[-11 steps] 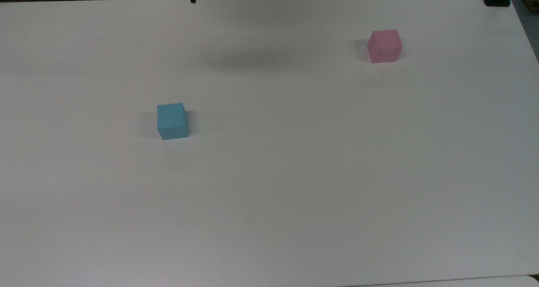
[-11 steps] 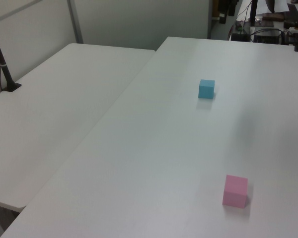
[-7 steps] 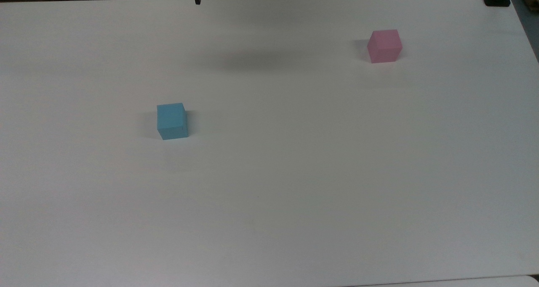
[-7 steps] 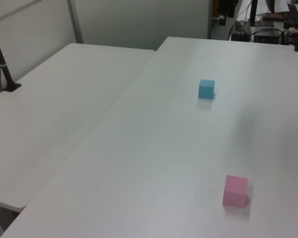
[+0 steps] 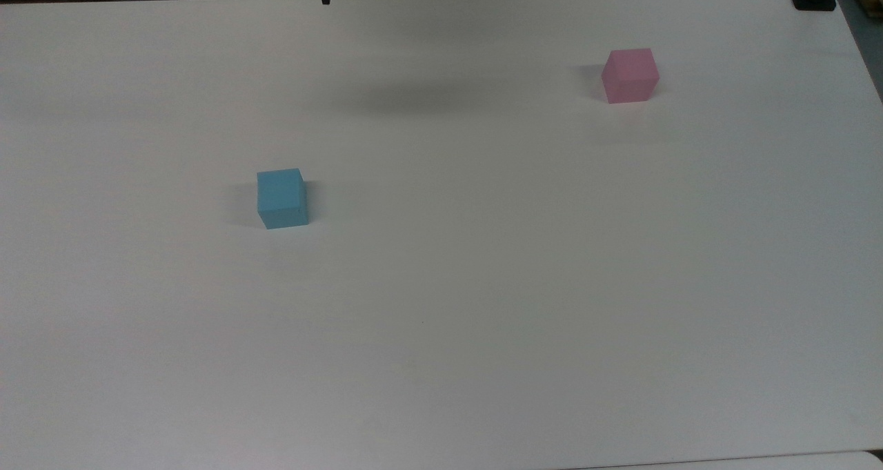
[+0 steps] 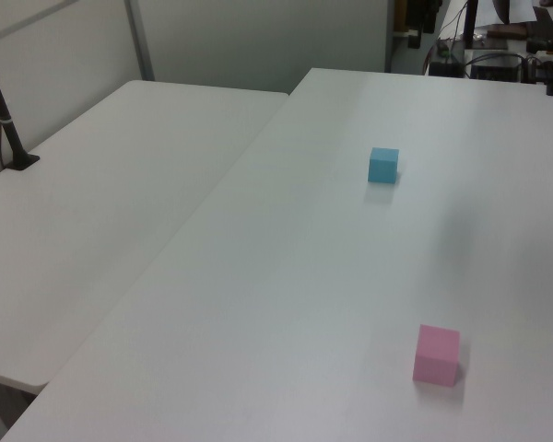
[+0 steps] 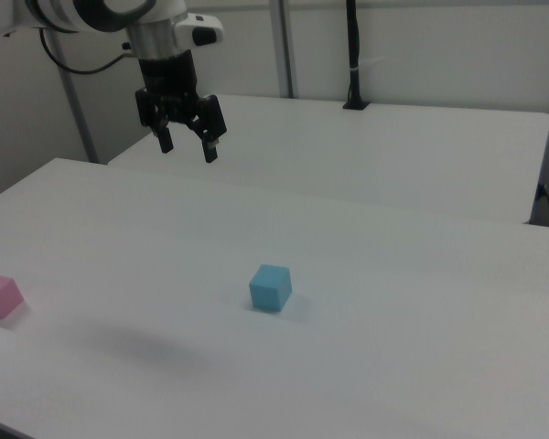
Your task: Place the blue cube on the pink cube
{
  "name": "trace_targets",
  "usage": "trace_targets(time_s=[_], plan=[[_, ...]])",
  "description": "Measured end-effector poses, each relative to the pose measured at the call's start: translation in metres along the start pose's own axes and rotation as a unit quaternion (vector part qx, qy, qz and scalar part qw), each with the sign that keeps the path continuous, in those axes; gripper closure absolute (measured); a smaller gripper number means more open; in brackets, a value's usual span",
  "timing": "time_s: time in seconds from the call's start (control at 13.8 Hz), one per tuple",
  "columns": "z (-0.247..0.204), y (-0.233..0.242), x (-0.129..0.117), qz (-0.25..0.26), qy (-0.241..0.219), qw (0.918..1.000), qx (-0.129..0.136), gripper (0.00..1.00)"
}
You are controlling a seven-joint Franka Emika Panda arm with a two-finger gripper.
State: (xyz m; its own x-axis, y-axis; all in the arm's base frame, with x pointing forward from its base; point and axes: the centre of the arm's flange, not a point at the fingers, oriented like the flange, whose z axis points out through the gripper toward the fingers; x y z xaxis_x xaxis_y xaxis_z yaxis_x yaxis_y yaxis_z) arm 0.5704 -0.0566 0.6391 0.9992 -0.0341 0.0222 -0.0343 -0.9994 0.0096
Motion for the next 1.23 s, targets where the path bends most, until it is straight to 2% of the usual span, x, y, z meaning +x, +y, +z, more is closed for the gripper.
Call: trace_targets(time_s=[0.22, 1.23], plan=[[0.0005, 0.0061, -0.0064, -0.038, -0.018, 0.9991, 0.002, 0.0], [-0.001, 0.0084, -0.008, -0.063, -0.018, 0.9979, 0.002, 0.0]])
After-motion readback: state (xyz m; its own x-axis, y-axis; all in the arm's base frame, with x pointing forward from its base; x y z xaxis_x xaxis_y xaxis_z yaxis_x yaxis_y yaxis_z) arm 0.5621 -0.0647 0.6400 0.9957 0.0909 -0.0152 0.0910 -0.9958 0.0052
